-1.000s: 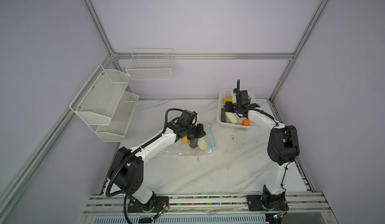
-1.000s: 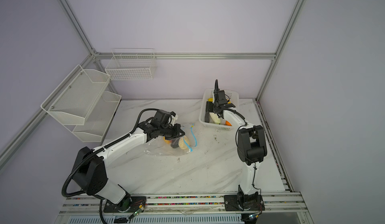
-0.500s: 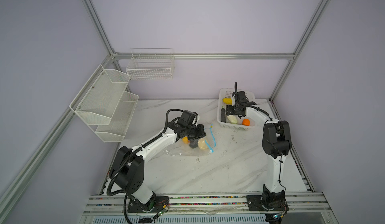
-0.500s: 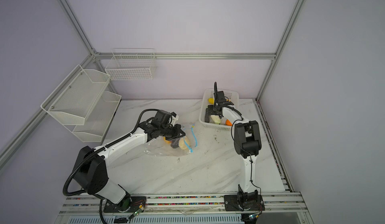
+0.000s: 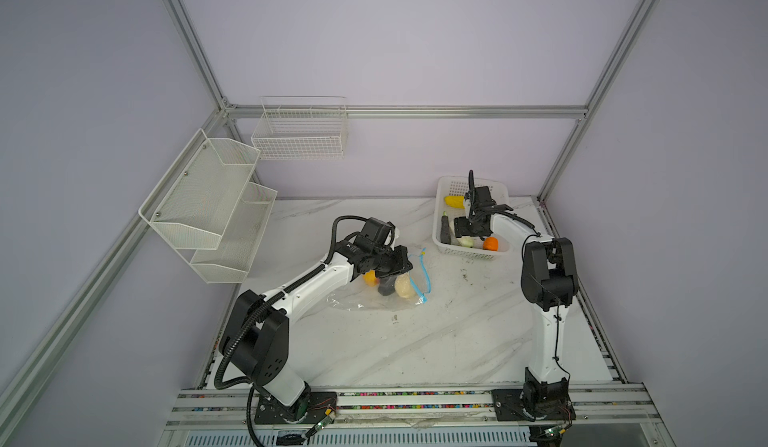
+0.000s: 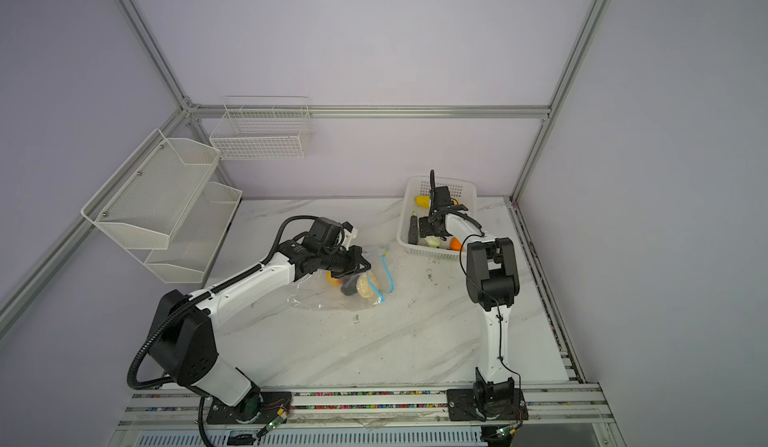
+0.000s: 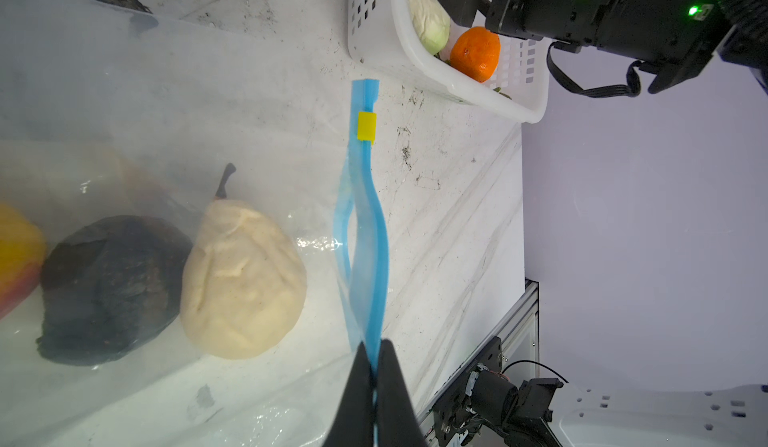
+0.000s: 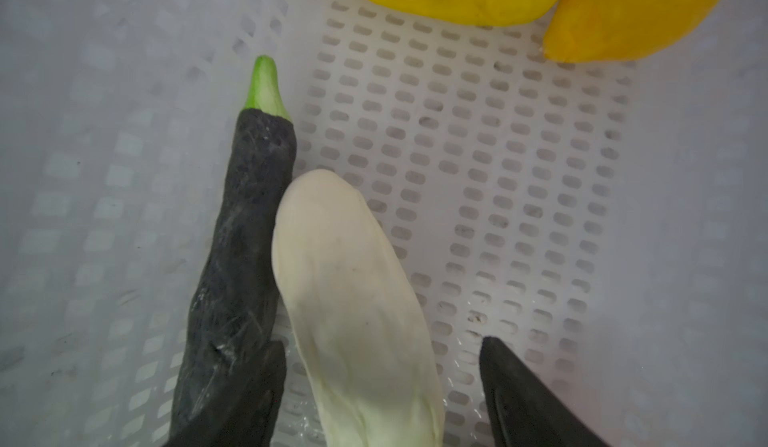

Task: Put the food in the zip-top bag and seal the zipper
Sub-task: 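Lower the right gripper onto the white gourd in the basket and grasp it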

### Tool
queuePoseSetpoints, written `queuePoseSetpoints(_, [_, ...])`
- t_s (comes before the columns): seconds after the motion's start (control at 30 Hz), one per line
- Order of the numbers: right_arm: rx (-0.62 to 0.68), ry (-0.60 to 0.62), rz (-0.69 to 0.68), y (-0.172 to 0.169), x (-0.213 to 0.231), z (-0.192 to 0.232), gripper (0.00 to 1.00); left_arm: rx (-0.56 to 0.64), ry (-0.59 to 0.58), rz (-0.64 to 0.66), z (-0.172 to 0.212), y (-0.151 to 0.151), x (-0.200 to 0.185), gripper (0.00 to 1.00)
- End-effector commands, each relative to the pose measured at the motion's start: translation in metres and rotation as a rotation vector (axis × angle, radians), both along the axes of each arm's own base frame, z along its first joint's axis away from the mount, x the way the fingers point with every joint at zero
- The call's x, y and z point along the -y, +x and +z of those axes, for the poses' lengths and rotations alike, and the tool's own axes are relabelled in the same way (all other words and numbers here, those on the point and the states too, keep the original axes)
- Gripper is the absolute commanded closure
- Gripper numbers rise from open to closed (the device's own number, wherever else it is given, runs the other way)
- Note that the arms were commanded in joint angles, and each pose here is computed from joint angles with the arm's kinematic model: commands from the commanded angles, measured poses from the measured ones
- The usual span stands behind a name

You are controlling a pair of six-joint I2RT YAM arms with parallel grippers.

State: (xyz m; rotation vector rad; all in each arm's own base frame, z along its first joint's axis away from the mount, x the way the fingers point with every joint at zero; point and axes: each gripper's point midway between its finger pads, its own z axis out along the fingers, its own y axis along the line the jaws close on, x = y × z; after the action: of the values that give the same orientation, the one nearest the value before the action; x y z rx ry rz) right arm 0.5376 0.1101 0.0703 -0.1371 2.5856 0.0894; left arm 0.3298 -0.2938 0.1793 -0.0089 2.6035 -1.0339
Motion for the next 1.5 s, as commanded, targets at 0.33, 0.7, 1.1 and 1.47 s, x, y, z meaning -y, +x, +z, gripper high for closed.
queuePoseSetpoints(0.33, [-0.054,-0.021,0.047,0.001,-0.003,-0.025,0.29,0.095,-0.071,-0.020,0.044,0.014,0.011,1.00])
queuePoseSetpoints(0.7, [-0.026,-0.016,0.038,0.005,-0.002,-0.006,0.37,0.094,-0.067,-0.017,0.042,0.014,0.010,1.00])
queuePoseSetpoints(1.1, [0.039,-0.038,0.017,0.014,0.002,0.045,0.41,0.101,-0.070,-0.015,0.044,0.014,0.009,1.00])
queuePoseSetpoints(1.47, [0.011,-0.034,0.035,-0.002,0.003,0.040,0.32,0.102,-0.071,-0.020,0.044,0.014,0.009,1.00])
